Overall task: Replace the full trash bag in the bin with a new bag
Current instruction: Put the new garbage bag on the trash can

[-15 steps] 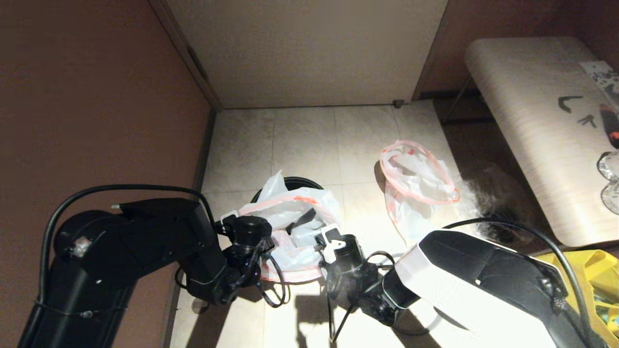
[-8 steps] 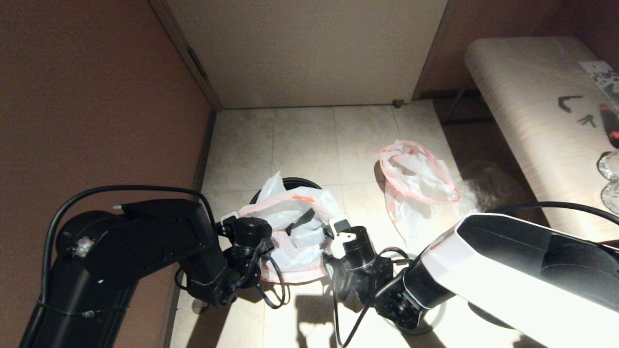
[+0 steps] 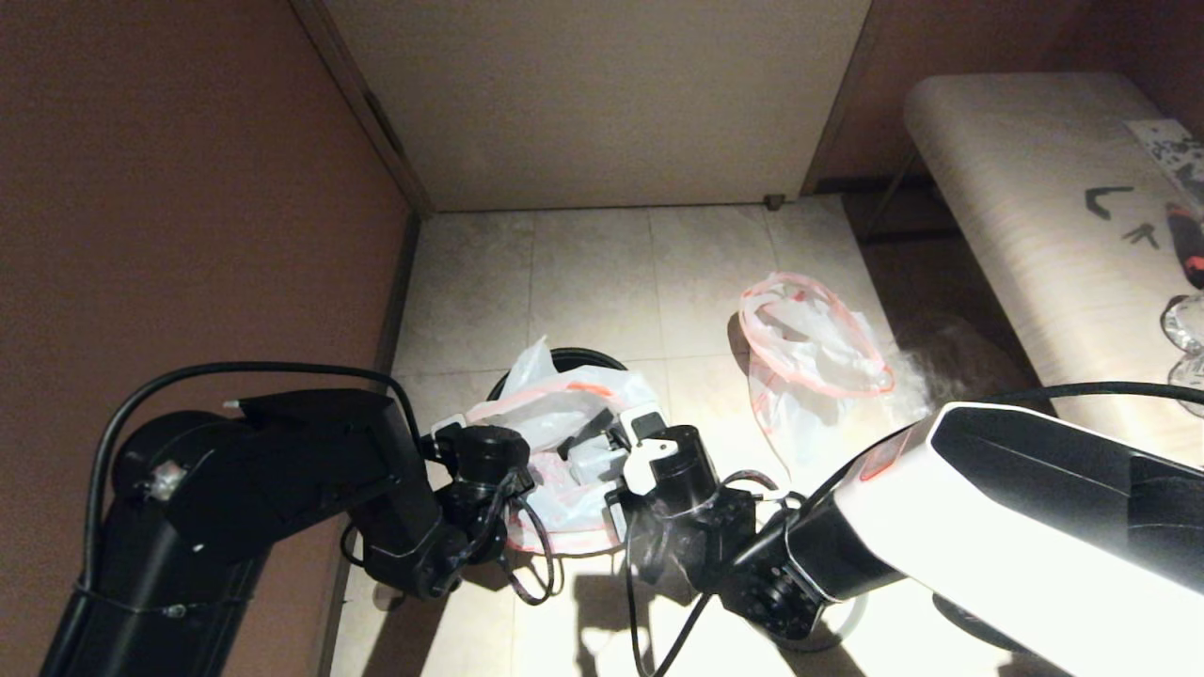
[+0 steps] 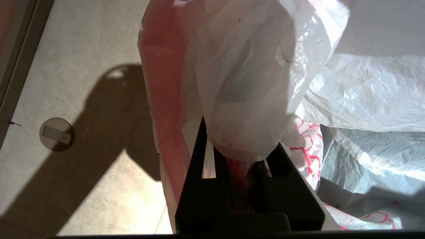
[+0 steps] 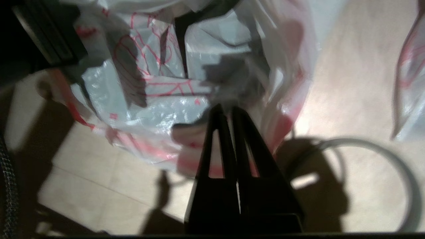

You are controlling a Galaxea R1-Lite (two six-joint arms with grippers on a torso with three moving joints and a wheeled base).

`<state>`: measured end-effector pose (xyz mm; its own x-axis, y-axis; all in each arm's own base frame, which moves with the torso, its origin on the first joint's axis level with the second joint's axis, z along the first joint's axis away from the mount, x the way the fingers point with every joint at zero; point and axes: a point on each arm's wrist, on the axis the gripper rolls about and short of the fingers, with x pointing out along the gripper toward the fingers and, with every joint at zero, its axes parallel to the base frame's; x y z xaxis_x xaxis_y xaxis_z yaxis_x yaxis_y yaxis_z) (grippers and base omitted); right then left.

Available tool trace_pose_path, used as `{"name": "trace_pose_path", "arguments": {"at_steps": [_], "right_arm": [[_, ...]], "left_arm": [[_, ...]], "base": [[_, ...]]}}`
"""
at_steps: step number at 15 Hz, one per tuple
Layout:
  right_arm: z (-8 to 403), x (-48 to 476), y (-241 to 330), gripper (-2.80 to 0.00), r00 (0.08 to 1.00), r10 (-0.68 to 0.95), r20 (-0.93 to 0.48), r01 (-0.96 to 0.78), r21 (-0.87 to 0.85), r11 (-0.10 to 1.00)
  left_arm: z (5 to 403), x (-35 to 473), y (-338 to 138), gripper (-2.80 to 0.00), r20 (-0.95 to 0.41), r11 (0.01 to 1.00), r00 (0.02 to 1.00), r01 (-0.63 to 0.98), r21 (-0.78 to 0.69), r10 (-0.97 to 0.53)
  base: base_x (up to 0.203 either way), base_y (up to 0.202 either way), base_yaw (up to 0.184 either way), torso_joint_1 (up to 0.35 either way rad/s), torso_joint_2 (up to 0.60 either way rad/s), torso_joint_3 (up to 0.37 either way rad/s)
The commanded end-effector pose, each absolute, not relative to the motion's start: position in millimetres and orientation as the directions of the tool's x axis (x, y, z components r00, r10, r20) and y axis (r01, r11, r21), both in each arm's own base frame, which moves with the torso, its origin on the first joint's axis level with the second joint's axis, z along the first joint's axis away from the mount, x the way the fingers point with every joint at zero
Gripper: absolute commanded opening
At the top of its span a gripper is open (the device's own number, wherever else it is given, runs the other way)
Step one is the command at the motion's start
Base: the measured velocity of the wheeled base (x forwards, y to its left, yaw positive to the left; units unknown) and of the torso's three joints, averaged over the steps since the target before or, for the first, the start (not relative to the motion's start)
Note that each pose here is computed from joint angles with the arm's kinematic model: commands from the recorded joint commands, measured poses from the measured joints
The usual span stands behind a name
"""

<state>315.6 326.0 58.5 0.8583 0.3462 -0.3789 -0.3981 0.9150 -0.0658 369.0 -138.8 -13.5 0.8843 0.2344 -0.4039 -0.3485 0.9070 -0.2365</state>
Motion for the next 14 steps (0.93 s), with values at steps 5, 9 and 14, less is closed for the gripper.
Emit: {"name": "trace_pose_path", "arguments": {"at_steps": [5, 9, 14], "right_arm": [[38, 365, 322, -2.8, 0.889, 0.277, -0.365, -0.323, -0.07, 0.944], [44, 381, 297, -2.8, 0.907, 0.221, -0.359, -0.261, -0.067, 0.963], [43, 400, 292, -2.8, 0.922, 0.198, -0.333, -0.232, -0.065, 0.971]], "left_arm": [[-18, 363, -143, -2.8, -0.433, 0.919, 0.879, -0.321, -0.229, 0.199], [-19, 361, -144, -2.8, -0.441, 0.924, 0.878, -0.308, -0.225, 0.185], [-18, 352, -148, -2.8, -0.459, 0.935, 0.876, -0.275, -0.225, 0.147]], "base": [[0.0, 0.0, 0.0, 0.0, 0.0, 0.0], [0.0, 0.0, 0.0, 0.0, 0.0, 0.0], [0.0, 0.0, 0.0, 0.0, 0.0, 0.0]]}}
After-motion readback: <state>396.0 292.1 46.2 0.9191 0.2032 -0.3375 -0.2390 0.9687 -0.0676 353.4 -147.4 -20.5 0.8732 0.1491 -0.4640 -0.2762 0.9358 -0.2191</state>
